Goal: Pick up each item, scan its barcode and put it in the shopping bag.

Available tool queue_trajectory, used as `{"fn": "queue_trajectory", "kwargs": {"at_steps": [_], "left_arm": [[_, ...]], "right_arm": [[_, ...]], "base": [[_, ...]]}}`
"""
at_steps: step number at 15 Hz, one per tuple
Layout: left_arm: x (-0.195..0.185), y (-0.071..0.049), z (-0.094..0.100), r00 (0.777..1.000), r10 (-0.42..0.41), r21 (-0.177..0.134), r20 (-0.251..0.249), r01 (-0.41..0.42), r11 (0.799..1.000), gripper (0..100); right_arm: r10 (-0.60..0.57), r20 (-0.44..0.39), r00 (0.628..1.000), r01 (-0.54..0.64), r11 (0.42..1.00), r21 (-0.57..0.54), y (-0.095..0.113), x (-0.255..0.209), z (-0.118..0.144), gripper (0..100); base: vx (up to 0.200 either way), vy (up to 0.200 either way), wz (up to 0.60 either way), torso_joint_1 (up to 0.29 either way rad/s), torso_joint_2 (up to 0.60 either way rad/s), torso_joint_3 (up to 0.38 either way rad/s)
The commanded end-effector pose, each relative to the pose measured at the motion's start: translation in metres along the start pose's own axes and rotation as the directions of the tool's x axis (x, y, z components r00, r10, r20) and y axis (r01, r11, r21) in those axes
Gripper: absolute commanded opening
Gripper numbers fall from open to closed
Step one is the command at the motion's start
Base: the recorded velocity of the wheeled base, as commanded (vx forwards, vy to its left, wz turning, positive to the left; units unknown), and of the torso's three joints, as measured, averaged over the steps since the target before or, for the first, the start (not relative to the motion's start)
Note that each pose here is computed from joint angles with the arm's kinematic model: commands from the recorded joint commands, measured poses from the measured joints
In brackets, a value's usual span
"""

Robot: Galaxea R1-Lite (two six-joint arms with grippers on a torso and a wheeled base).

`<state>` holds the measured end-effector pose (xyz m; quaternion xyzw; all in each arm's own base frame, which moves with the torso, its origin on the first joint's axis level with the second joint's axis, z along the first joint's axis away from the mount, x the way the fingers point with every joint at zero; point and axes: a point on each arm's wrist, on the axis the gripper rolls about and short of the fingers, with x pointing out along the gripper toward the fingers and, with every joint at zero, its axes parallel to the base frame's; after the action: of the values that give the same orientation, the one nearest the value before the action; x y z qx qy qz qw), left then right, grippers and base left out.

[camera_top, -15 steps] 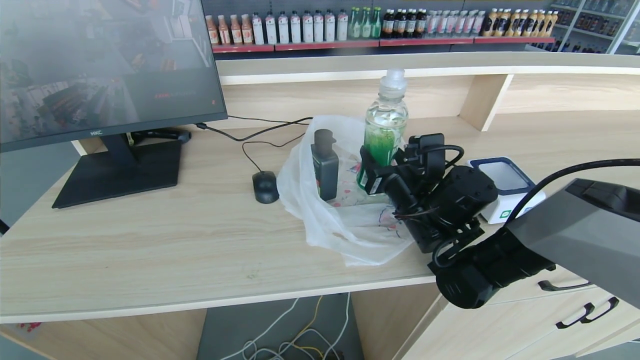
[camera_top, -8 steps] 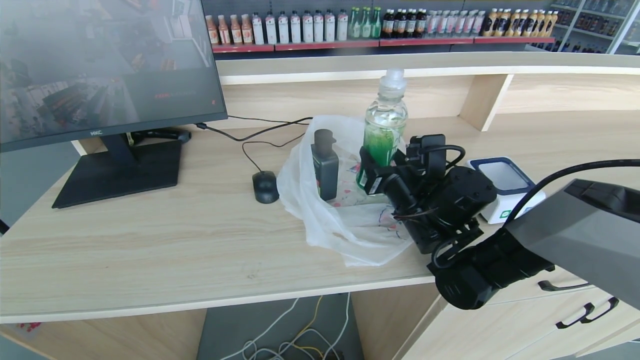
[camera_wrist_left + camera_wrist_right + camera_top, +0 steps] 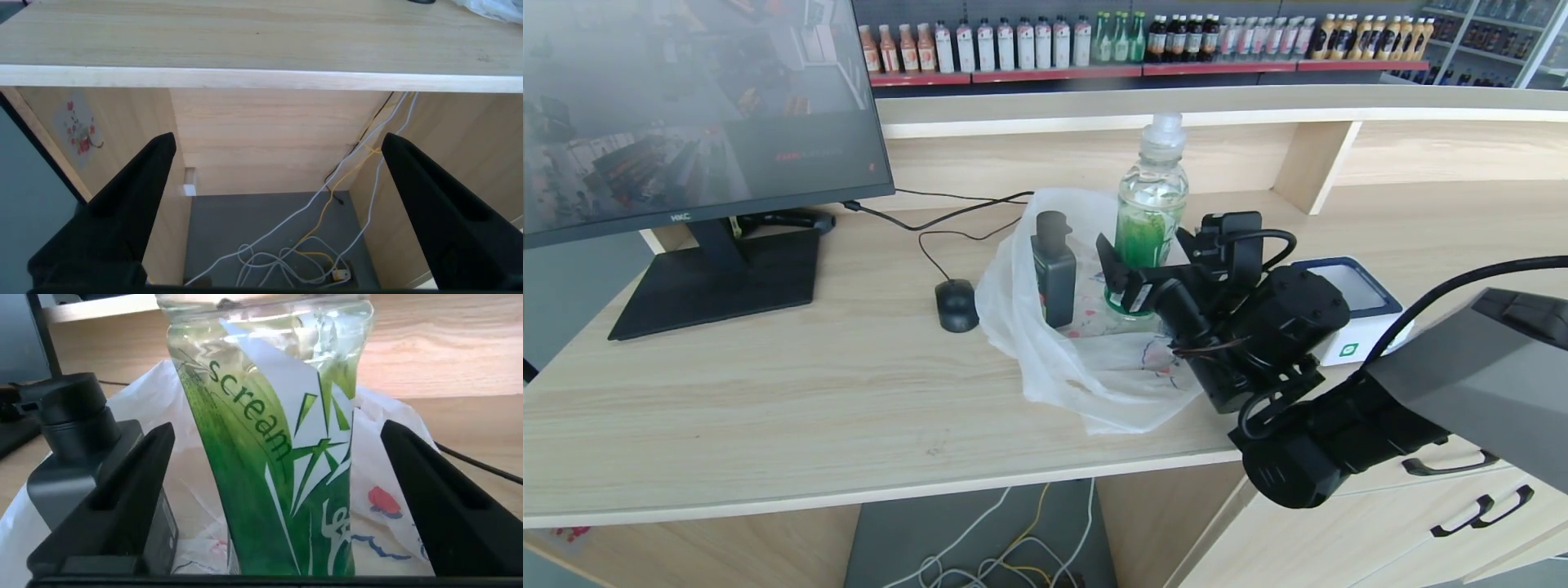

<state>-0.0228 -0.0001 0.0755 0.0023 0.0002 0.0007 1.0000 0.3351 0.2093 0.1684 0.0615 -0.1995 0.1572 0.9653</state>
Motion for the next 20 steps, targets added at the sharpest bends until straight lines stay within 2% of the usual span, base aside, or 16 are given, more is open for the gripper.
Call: {"fn": "queue_trajectory", "kwargs": {"at_steps": [1, 3, 6, 7, 9, 11, 12, 14, 16, 18, 20], "left_arm": [[0.0, 0.0, 0.0, 1.0, 0.0, 0.0, 0.0, 0.0, 1.0, 100], [0.0, 0.0, 0.0, 1.0, 0.0, 0.0, 0.0, 0.0, 1.0, 100], [0.0, 0.0, 0.0, 1.0, 0.0, 0.0, 0.0, 0.0, 1.0, 100], [0.0, 0.0, 0.0, 1.0, 0.0, 0.0, 0.0, 0.0, 1.0, 100], [0.0, 0.0, 0.0, 1.0, 0.0, 0.0, 0.0, 0.0, 1.0, 100], [0.0, 0.0, 0.0, 1.0, 0.0, 0.0, 0.0, 0.0, 1.0, 100], [0.0, 0.0, 0.0, 1.0, 0.0, 0.0, 0.0, 0.0, 1.0, 100], [0.0, 0.0, 0.0, 1.0, 0.0, 0.0, 0.0, 0.0, 1.0, 100], [0.0, 0.0, 0.0, 1.0, 0.0, 0.001, 0.0, 0.0, 1.0, 100], [0.0, 0.0, 0.0, 1.0, -0.001, 0.003, 0.0, 0.001, 1.0, 100], [0.0, 0.0, 0.0, 1.0, -0.001, 0.003, 0.0, 0.001, 1.0, 100]], "right_arm": [[-0.001, 0.028, 1.0, 0.001, 1.0, 0.006, -0.003, -0.009, 0.025, 100], [-0.007, 0.051, 0.999, 0.006, 1.0, 0.01, -0.011, -0.027, 0.055, 100], [-0.008, 0.054, 0.999, 0.008, 1.0, 0.01, -0.03, -0.096, 0.109, 100], [-0.01, 0.042, 0.999, 0.01, 1.0, 0.005, -0.035, -0.115, 0.115, 100], [-0.033, -0.027, 0.999, 0.032, 0.999, -0.034, -0.056, -0.178, 0.12, 100], [-0.058, -0.039, 0.998, 0.056, 0.997, -0.049, -0.068, -0.218, 0.124, 100], [-0.06, -0.012, 0.998, 0.059, 0.997, -0.051, -0.073, -0.242, 0.131, 100], [-0.058, -0.03, 0.998, 0.056, 0.997, -0.057, -0.075, -0.254, 0.136, 100], [-0.052, -0.151, 0.987, 0.041, 0.996, -0.074, -0.081, -0.287, 0.134, 100], [-0.024, -0.283, 0.959, -0.004, 0.995, -0.098, -0.086, -0.321, 0.124, 100], [0.002, -0.338, 0.941, -0.055, 0.987, -0.148, -0.096, -0.373, 0.111, 100]], "base": [[0.0, 0.0, 0.0, 0.0, 0.0, 0.0], [0.0, 0.0, 0.0, 0.0, 0.0, 0.0], [0.0, 0.0, 0.0, 0.0, 0.0, 0.0], [0.0, 0.0, 0.0, 0.0, 0.0, 0.0], [0.0, 0.0, 0.0, 0.0, 0.0, 0.0], [0.0, 0.0, 0.0, 0.0, 0.0, 0.0], [0.0, 0.0, 0.0, 0.0, 0.0, 0.0], [0.0, 0.0, 0.0, 0.0, 0.0, 0.0], [0.0, 0.0, 0.0, 0.0, 0.0, 0.0], [0.0, 0.0, 0.0, 0.0, 0.0, 0.0], [0.0, 0.0, 0.0, 0.0, 0.0, 0.0]]}}
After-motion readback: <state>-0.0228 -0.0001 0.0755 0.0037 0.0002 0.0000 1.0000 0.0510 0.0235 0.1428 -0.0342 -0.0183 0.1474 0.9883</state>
